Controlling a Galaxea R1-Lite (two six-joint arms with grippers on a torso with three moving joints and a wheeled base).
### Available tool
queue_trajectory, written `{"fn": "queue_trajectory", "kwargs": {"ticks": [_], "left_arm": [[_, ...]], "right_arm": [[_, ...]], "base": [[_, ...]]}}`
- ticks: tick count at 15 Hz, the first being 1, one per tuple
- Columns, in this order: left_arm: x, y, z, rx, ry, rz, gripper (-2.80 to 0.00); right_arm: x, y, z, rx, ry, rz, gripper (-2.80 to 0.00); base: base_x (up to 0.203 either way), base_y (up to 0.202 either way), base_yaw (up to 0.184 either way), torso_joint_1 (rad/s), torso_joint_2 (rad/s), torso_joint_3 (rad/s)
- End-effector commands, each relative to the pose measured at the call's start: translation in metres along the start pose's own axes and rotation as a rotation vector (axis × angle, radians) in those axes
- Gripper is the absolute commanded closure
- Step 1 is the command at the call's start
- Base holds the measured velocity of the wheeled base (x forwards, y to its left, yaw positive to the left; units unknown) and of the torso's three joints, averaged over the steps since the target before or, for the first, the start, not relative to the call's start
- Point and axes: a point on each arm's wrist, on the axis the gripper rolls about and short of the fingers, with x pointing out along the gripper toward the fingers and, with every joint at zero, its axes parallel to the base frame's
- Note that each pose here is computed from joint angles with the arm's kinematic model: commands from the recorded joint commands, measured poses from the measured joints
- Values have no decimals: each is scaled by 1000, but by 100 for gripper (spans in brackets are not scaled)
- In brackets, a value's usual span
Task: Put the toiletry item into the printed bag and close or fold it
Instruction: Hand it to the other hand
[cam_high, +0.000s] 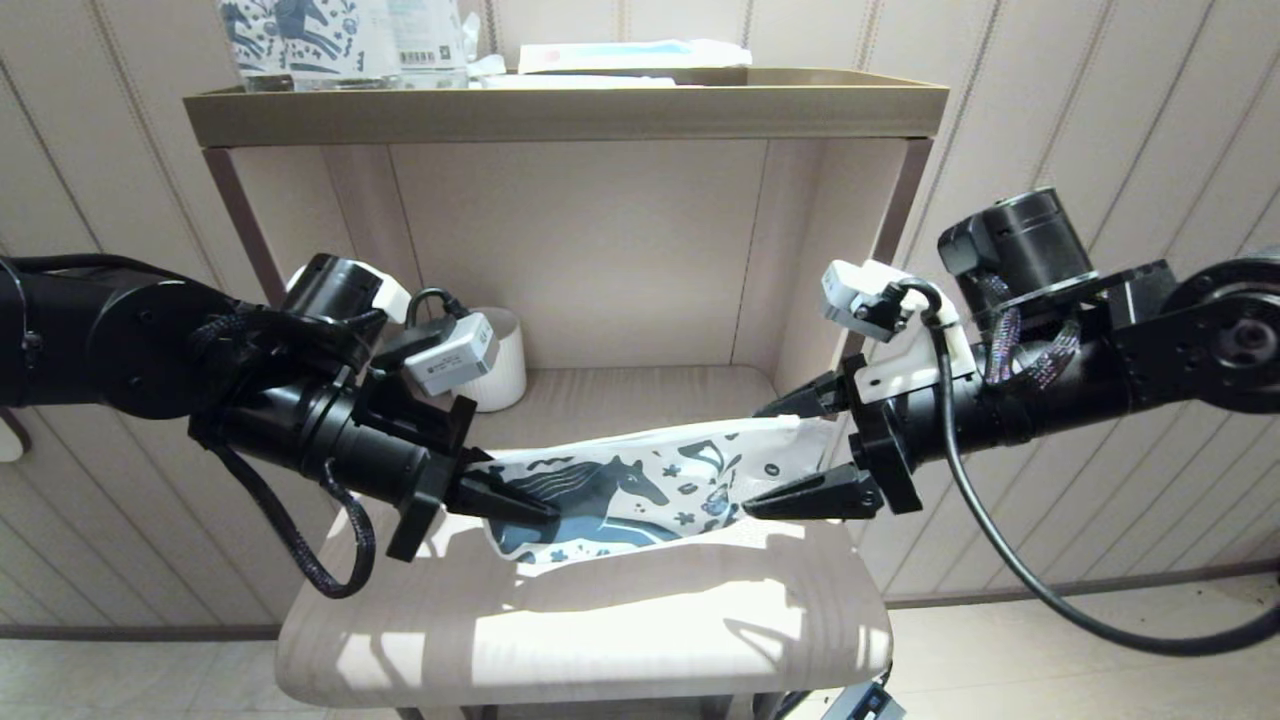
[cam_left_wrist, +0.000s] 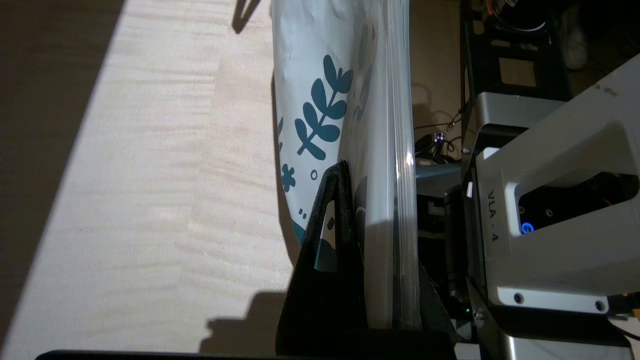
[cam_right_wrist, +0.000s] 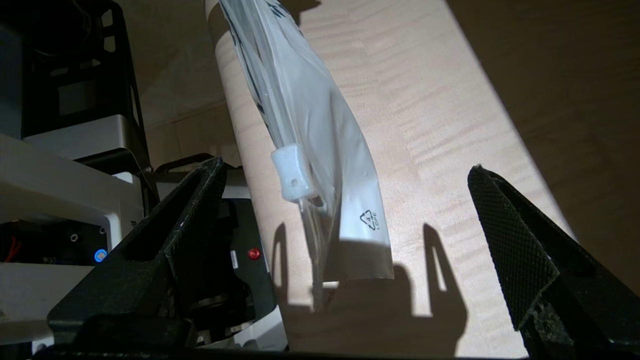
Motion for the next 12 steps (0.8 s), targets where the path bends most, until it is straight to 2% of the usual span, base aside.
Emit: {"fn": "queue_trajectory", "kwargs": {"ticks": [1, 12], "left_arm": [[0, 0, -1, 0, -2, -4, 0], [0, 1, -2, -3, 1, -3, 0]], "right_arm": [[6, -2, -6, 13, 15, 14, -280], [18, -6, -7, 1, 13, 31, -280]], "base": [[0, 0, 0, 0, 0, 0], [0, 0, 0, 0, 0, 0]]}}
